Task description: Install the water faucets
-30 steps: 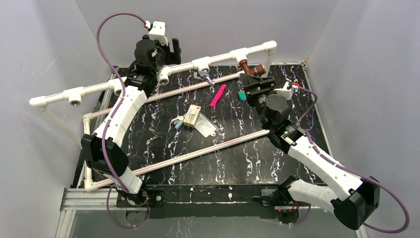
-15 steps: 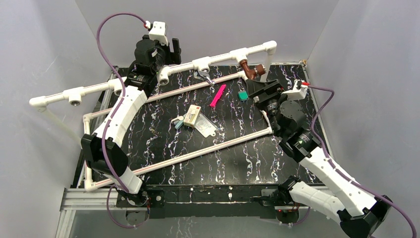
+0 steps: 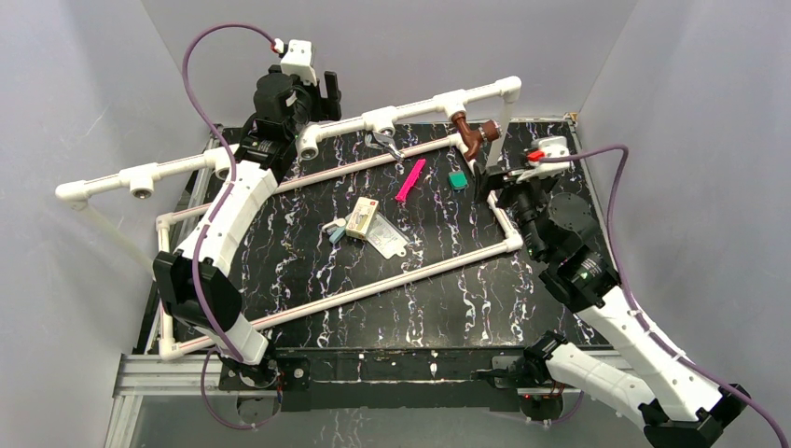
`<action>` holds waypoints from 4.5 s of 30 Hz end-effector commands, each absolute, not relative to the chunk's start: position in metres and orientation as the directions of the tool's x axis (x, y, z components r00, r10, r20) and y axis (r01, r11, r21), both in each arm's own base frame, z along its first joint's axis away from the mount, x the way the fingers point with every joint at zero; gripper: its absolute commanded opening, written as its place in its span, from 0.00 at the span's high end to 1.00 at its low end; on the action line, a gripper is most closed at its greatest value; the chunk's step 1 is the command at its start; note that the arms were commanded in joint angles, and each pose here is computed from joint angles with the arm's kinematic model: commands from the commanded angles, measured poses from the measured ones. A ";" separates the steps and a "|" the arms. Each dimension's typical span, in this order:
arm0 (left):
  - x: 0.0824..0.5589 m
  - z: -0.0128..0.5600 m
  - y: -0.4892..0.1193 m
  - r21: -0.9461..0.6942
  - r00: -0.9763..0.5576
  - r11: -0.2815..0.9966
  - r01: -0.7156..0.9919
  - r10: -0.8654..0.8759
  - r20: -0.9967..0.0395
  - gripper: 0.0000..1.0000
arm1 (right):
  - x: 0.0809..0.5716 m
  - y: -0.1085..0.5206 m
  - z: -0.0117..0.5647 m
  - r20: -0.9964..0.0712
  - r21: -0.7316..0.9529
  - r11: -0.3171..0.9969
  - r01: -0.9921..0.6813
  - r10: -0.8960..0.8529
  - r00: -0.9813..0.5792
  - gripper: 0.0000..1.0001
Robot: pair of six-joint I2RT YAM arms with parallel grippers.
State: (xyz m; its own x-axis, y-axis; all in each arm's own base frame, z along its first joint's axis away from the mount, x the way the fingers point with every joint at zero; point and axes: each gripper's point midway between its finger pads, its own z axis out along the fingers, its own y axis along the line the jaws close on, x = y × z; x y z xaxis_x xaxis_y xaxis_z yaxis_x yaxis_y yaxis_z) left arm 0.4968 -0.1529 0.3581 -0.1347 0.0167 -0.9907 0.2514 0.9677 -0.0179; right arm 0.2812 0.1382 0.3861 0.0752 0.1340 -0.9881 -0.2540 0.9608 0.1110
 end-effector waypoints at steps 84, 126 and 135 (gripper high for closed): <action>0.476 0.212 -0.157 0.008 -0.515 0.957 0.289 0.162 -0.842 0.23 | 0.335 0.239 0.398 -0.934 0.334 0.832 -0.444 0.354 -0.039 0.99; 0.477 0.210 -0.159 0.005 -0.521 0.956 0.294 0.165 -0.837 0.23 | 0.310 0.196 0.406 -0.886 -0.426 0.819 -0.385 -0.290 0.363 0.01; 0.477 0.209 -0.158 0.006 -0.526 0.956 0.293 0.166 -0.834 0.23 | 0.331 0.192 0.395 -0.892 -0.410 0.860 -0.305 -0.309 0.329 0.04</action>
State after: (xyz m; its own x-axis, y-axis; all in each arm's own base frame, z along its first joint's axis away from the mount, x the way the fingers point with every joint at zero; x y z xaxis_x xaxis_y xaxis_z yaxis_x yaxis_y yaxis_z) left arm 0.4987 -0.1554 0.3544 -0.1525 0.0303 -0.9878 0.2660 0.9639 -0.0115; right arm 0.3232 0.2006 0.3775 0.2843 -0.3188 -0.9042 -0.3907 0.8227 -0.4130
